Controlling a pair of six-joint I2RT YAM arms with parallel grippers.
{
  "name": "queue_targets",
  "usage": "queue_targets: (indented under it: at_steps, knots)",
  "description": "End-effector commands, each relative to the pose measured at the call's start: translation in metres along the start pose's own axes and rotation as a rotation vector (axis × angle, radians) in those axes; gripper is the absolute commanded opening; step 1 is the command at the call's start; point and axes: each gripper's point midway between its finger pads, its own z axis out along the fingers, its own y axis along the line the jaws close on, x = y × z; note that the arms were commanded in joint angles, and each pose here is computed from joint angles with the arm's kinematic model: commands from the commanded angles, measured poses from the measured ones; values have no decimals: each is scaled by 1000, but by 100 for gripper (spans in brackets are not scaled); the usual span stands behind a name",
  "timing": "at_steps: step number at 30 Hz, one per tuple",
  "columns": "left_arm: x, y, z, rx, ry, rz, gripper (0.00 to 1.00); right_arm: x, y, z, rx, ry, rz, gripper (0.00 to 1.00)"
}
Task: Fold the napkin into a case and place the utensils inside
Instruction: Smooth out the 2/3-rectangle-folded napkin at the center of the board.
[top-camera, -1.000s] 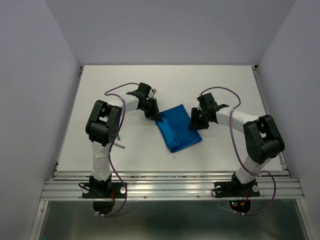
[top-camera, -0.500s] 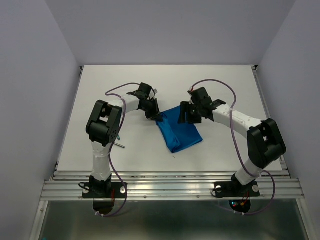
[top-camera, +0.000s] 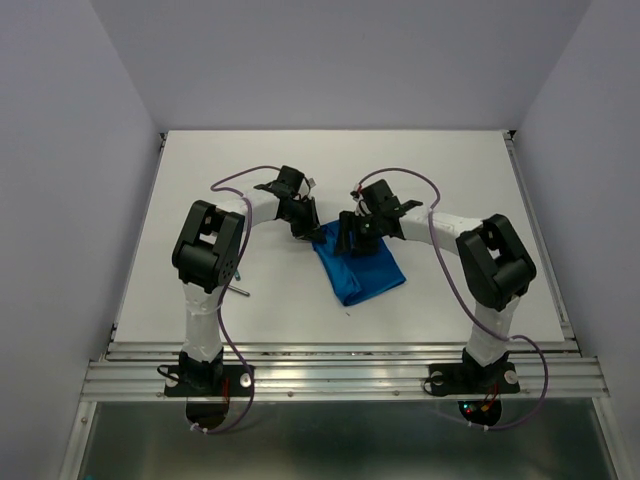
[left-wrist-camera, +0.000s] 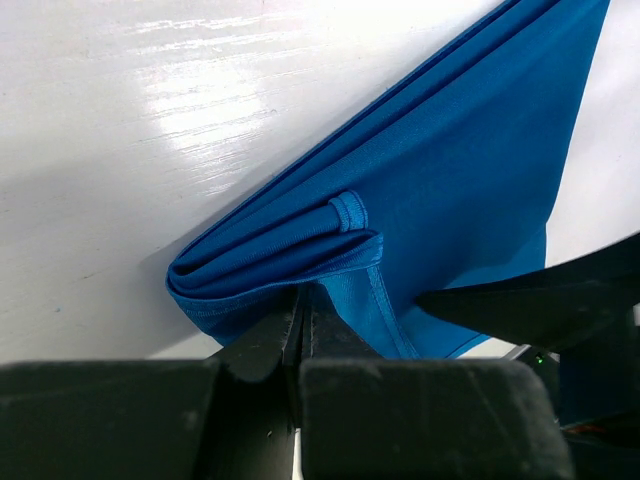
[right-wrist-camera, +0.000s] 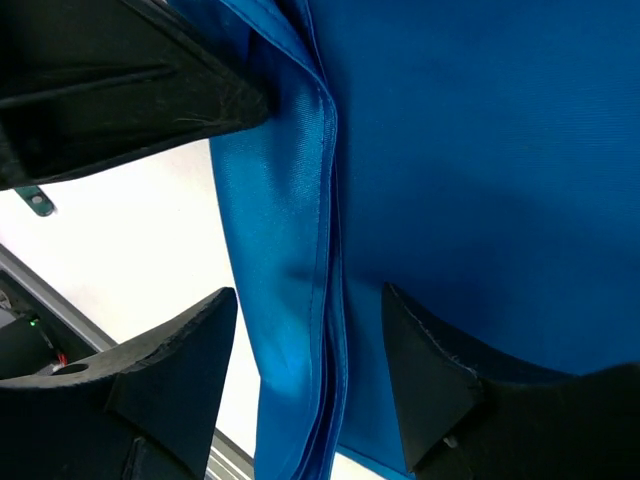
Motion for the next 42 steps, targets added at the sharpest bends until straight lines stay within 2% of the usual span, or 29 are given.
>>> queue_targets:
  at_steps: [1,9,15,16,18,19,21,22,25,30,36,42]
  knots:
    - [1,2,2,-29,9,11,6,-9,28,8,-101,-8,-29,64]
    - [0,2,2,-32,9,14,6,5,23,24,-112,38,-9,62]
    - [0,2,2,-33,8,14,6,5,27,28,-117,24,19,49]
    - [1,3,2,-34,9,11,6,3,24,28,-99,9,26,40]
    - [1,3,1,-35,8,13,6,2,23,28,-89,-2,46,32]
    - [1,2,1,-35,7,14,6,0,21,29,-77,-16,59,23]
    - [0,2,-1,-35,4,13,6,-1,19,29,-67,-26,71,17]
    - [1,1,-2,-34,3,17,6,-3,18,29,-60,-40,73,9]
    - [0,-1,-5,-34,-2,21,6,-4,17,28,-52,-49,85,1]
    - [-6,-12,-20,-19,-26,42,6,-1,12,29,-35,-49,81,1]
    - [-29,-45,-45,38,-91,90,6,9,5,33,-28,-24,77,1]
    - [-44,-60,-43,77,-99,96,6,10,6,33,-37,-21,69,1]
